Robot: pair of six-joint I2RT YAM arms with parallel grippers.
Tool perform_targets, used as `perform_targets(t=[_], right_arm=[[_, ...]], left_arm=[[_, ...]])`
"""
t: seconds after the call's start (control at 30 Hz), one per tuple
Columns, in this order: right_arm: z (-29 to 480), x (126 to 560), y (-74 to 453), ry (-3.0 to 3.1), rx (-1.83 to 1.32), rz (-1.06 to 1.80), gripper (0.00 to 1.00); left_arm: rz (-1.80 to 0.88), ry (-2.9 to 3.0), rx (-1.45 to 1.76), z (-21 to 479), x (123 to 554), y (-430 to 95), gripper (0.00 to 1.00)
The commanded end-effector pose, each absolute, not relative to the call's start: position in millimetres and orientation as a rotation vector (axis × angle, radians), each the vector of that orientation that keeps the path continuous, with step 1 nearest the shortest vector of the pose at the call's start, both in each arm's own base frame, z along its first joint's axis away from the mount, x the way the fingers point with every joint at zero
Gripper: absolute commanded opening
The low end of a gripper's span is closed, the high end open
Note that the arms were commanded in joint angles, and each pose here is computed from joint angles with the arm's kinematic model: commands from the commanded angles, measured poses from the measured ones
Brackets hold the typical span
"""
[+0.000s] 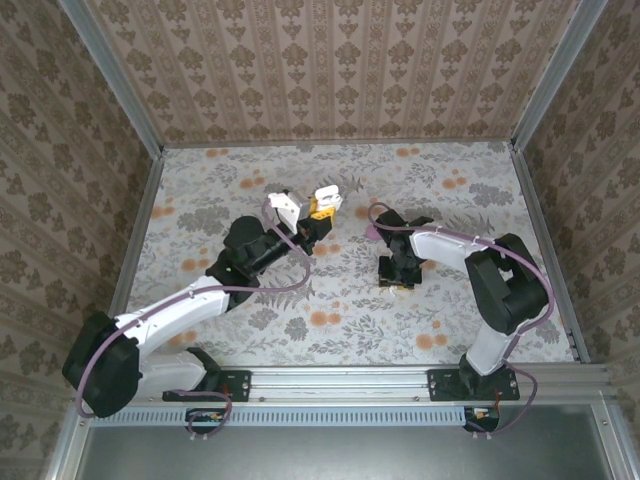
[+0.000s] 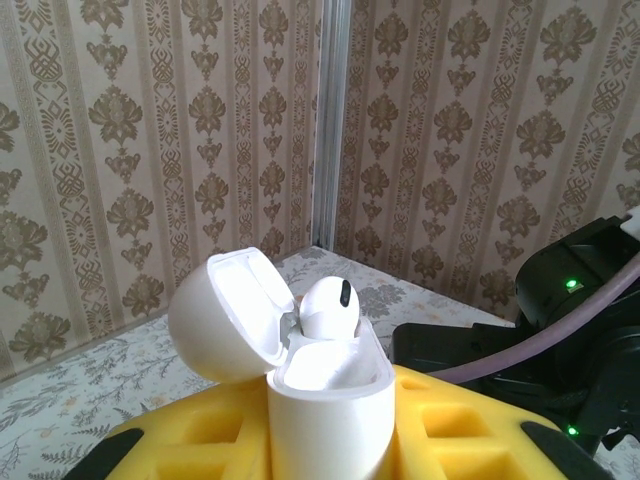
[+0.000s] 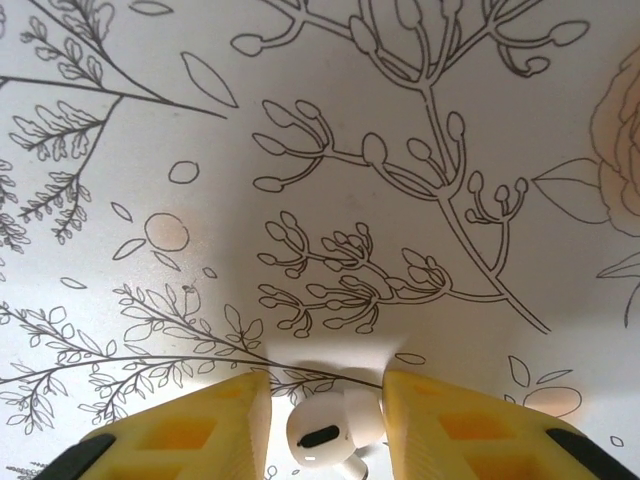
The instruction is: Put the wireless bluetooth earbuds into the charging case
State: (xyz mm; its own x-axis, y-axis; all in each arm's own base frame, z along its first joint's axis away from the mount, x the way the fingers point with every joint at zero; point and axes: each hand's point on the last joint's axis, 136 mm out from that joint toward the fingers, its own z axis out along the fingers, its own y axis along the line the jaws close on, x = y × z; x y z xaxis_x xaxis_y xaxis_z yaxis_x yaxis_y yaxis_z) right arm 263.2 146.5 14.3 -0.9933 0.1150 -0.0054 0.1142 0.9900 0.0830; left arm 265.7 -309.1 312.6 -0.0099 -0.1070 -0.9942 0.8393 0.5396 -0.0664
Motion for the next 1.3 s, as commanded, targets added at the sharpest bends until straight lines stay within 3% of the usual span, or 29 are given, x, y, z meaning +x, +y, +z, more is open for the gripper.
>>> perform_targets(t=[0.0, 0.77, 0.97, 1.27], right_arm=[[11, 259, 149, 3.162, 0.103, 0.094, 0.40], [18, 263, 148, 3.142, 0.093, 0.097, 0.30], [45, 270, 148, 3.044, 0.130, 0.143, 0.30], [128, 295, 144, 2.740, 0.178, 0.267, 0.31]], left_arm=[[-0.859, 1.330, 0.674, 329, 260, -305, 0.28], [-0.852, 1.329, 0.677, 334, 259, -304, 0.28], [-0.852, 1.353, 0.691, 325, 261, -308, 0.27], [-0.878, 1.387, 0.701, 309, 266, -317, 0.27]])
